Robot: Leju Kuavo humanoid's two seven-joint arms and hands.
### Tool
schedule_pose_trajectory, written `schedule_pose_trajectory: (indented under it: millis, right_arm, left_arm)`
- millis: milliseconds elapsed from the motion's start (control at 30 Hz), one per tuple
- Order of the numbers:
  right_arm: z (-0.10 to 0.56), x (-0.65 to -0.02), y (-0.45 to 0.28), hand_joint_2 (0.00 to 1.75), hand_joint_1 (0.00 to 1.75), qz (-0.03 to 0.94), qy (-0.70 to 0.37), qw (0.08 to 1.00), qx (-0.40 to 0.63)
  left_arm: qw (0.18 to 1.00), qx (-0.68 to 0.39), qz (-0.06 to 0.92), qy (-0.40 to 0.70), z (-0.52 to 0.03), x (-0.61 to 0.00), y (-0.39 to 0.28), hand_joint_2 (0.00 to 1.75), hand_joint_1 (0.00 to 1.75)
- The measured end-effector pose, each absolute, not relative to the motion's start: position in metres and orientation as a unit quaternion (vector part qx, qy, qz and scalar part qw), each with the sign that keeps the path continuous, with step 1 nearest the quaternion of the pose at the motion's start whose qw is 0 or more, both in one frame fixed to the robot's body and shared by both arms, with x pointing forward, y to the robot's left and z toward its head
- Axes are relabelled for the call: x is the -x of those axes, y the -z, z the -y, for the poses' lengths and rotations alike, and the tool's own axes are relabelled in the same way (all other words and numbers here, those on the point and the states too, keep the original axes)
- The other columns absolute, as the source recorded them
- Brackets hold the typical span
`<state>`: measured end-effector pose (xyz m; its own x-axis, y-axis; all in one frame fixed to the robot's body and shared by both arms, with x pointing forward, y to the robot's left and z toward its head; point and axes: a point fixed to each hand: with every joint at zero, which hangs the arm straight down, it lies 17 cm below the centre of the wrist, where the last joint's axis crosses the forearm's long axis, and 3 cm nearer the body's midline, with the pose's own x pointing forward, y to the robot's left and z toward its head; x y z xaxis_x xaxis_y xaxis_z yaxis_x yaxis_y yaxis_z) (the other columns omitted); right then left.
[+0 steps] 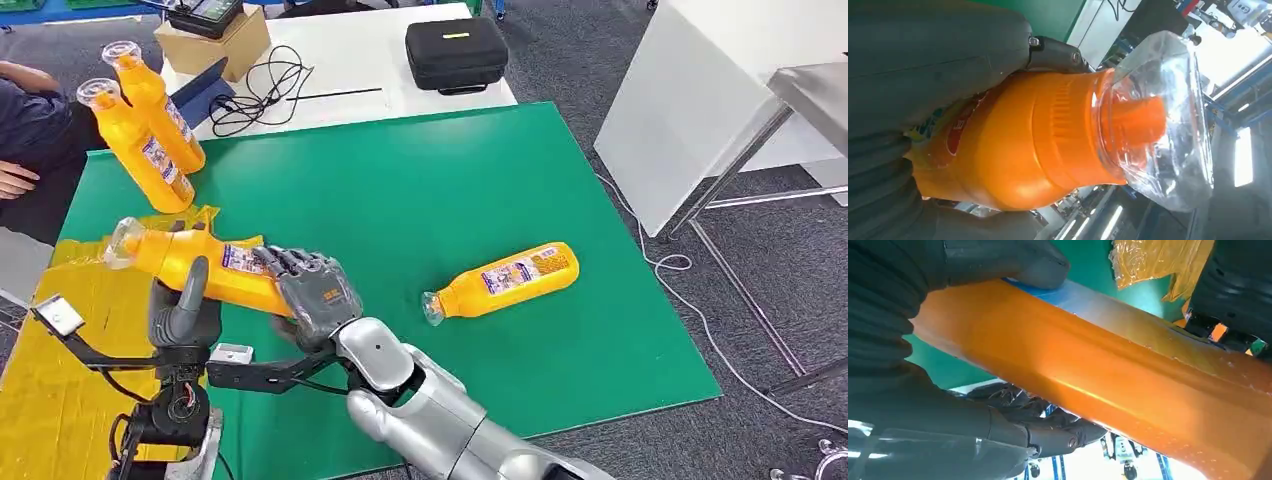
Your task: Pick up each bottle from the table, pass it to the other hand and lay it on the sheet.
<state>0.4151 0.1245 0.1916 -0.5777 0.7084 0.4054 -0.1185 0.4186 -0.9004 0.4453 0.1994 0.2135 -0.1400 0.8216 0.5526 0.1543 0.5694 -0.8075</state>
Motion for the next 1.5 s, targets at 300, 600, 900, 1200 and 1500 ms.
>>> schedule_pose_trajectory:
  millis: [300, 600, 900, 1200, 1500]
  right_arm:
    - [-0.123, -0.416, -0.189, 0.00, 0.00, 0.736, -0.497, 0.417, 0.194]
    - [-0.085, -0.434, -0.190, 0.00, 0.00, 0.742, -0.453, 0.468, 0.159]
    - [-0.021, -0.457, -0.219, 0.00, 0.00, 0.772, -0.373, 0.488, 0.161]
    - [-0.010, -0.462, -0.258, 0.00, 0.00, 0.821, -0.316, 0.461, 0.117]
    - [0.002, -0.462, -0.272, 0.00, 0.00, 0.837, -0.295, 0.450, 0.097]
  left_arm:
    - [0.545, 0.336, 0.705, -0.306, -0.206, -0.444, -0.214, 1.75, 1.75]
    - [0.530, 0.219, 0.763, -0.298, -0.263, -0.448, -0.217, 1.75, 1.75]
    - [0.511, 0.088, 0.804, -0.290, -0.324, -0.440, -0.215, 1.75, 1.75]
    - [0.465, -0.240, 0.845, -0.114, -0.358, -0.407, -0.227, 1.75, 1.75]
    - [0.429, -0.358, 0.829, 0.019, -0.333, -0.404, -0.214, 1.75, 1.75]
